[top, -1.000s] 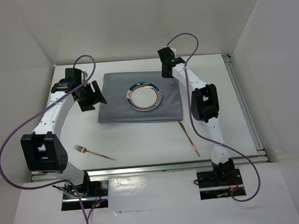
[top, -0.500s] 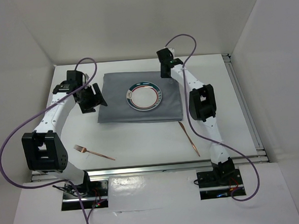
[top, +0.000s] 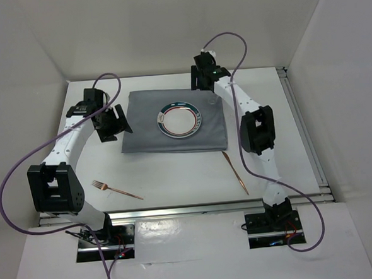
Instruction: Set the dinner table for one person
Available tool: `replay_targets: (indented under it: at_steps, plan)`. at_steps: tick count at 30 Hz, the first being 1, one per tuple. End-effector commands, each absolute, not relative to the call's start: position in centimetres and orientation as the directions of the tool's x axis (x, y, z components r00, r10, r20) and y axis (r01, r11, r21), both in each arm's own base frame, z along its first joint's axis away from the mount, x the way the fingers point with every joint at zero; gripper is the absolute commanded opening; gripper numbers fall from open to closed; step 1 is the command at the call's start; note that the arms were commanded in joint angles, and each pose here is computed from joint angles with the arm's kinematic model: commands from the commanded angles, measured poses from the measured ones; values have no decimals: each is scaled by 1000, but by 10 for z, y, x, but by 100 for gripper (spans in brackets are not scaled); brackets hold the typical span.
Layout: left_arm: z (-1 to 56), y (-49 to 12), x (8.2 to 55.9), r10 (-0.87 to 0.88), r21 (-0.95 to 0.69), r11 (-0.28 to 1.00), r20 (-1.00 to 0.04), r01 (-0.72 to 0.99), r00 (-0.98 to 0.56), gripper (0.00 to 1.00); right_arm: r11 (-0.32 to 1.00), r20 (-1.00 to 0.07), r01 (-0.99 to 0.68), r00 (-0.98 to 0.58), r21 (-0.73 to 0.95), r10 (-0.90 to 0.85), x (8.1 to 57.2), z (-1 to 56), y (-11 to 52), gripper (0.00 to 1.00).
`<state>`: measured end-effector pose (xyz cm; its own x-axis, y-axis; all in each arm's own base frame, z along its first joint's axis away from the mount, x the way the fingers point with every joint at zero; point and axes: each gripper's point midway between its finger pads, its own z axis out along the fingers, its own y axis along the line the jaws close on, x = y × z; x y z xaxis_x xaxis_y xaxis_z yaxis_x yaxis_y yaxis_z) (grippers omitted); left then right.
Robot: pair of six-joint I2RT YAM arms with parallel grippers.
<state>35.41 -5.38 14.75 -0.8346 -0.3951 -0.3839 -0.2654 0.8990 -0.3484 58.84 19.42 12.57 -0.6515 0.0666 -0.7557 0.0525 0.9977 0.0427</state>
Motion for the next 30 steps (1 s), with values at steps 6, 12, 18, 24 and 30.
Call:
replay_targets:
  at_steps: [6, 12, 18, 24, 30]
  plan:
    - [144, -29, 335, -527, -258, 849, -391, -460, -754, 83, 981, -869, -31, -468, 194, 157, 494, 288, 203, 81]
    - [140, -19, 311, -608, -233, 792, -390, -565, -691, 83, 965, -687, -22, -707, 262, 170, 373, 181, 182, 81]
    - [118, -6, 252, -751, -176, 643, -336, -745, -569, 77, 942, -529, 39, -819, 332, 220, 288, 122, 175, 81]
    - [88, -15, 220, -829, -150, 546, -239, -824, -506, 76, 947, -506, -2, -846, 320, 169, 263, 116, 185, 81]
    - [59, -17, 197, -877, -46, 469, -143, -882, -459, 76, 964, -552, -26, -824, 264, 130, 264, 133, 176, 81]
